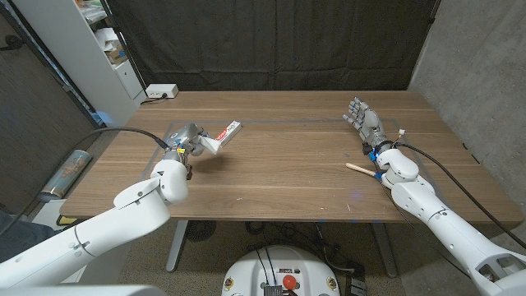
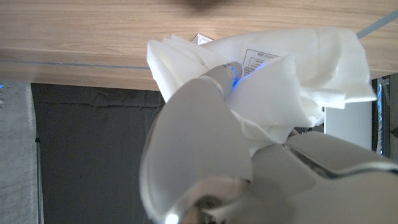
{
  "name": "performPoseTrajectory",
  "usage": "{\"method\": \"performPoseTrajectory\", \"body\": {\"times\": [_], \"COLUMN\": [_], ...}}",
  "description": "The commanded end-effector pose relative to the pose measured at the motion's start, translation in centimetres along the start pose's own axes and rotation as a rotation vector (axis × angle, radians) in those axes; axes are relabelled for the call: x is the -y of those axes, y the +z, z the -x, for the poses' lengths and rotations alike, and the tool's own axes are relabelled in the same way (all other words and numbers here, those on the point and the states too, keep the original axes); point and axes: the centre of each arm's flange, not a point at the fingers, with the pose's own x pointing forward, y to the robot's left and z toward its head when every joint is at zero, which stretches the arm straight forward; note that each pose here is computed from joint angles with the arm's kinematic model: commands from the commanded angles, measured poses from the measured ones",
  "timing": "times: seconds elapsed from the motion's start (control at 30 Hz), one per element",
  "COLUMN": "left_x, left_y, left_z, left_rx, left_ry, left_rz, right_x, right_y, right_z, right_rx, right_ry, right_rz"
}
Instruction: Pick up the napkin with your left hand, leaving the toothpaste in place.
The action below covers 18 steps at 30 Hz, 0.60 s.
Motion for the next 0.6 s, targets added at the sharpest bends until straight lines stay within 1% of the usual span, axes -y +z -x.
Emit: {"method": "performPoseTrajectory", "body": {"times": [0.03, 0.23, 0.27, 0.33, 0.37, 0.6], "left_x": [-2.0, -2.9, -3.1, -3.4, -3.6, -4.6], "left_y": [1.8, 2.7, 2.8, 2.9, 3.0, 3.6], "left_z": [0.2, 0.3, 0.3, 0.4, 0.4, 0.7], "left_rx": [0.06, 0.064, 0.072, 0.067, 0.077, 0.095], "left_ry": [0.034, 0.053, 0.055, 0.062, 0.067, 0.084], "left_rz": [-0.021, -0.05, -0.057, -0.054, -0.059, -0.074], "right_x": [0.2, 0.2, 0.2, 0.2, 0.2, 0.1], "right_y": [0.1, 0.1, 0.1, 0.1, 0.2, 0.1], "right_z": [0.0, 0.0, 0.0, 0.0, 0.0, 0.2], "right_rx": [0.002, 0.001, 0.001, 0.003, 0.003, 0.005], "right_ry": [-0.008, -0.007, -0.007, -0.006, -0.007, -0.008], "right_rz": [0.002, 0.003, 0.005, 0.004, 0.004, 0.002]}}
